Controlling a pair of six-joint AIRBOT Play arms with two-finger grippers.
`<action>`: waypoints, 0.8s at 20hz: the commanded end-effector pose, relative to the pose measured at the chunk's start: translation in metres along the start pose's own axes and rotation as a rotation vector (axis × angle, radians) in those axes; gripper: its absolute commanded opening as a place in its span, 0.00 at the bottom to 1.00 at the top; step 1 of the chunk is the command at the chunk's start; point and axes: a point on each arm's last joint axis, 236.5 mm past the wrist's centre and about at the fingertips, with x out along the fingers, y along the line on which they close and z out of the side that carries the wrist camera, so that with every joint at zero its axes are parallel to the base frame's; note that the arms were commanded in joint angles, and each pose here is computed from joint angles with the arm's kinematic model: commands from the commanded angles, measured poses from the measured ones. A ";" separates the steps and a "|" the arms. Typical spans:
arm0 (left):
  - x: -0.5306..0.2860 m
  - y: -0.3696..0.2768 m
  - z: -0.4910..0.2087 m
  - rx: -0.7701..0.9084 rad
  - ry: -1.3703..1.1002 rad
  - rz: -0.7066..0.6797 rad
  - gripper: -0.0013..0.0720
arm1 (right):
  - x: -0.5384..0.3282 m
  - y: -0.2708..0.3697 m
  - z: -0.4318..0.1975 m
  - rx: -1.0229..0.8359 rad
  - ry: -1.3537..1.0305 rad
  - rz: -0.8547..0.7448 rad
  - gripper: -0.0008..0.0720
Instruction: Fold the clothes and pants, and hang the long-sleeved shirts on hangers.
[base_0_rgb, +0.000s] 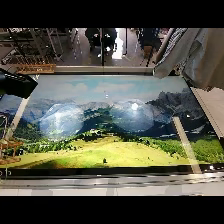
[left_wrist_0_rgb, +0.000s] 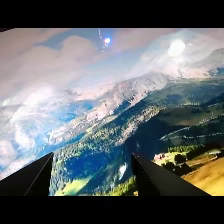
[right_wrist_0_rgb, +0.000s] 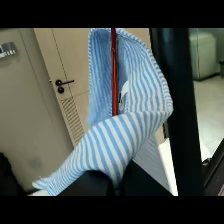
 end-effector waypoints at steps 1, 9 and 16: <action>0.002 0.000 -0.001 -0.018 0.005 0.000 0.74 | 0.021 0.000 -0.018 0.008 0.031 0.062 0.04; 0.002 -0.001 -0.006 -0.018 0.027 -0.006 0.74 | -0.001 0.022 0.010 0.072 -0.035 0.156 0.69; 0.002 -0.001 -0.006 -0.018 0.027 -0.005 0.74 | -0.103 0.088 0.072 0.301 -0.086 0.476 0.81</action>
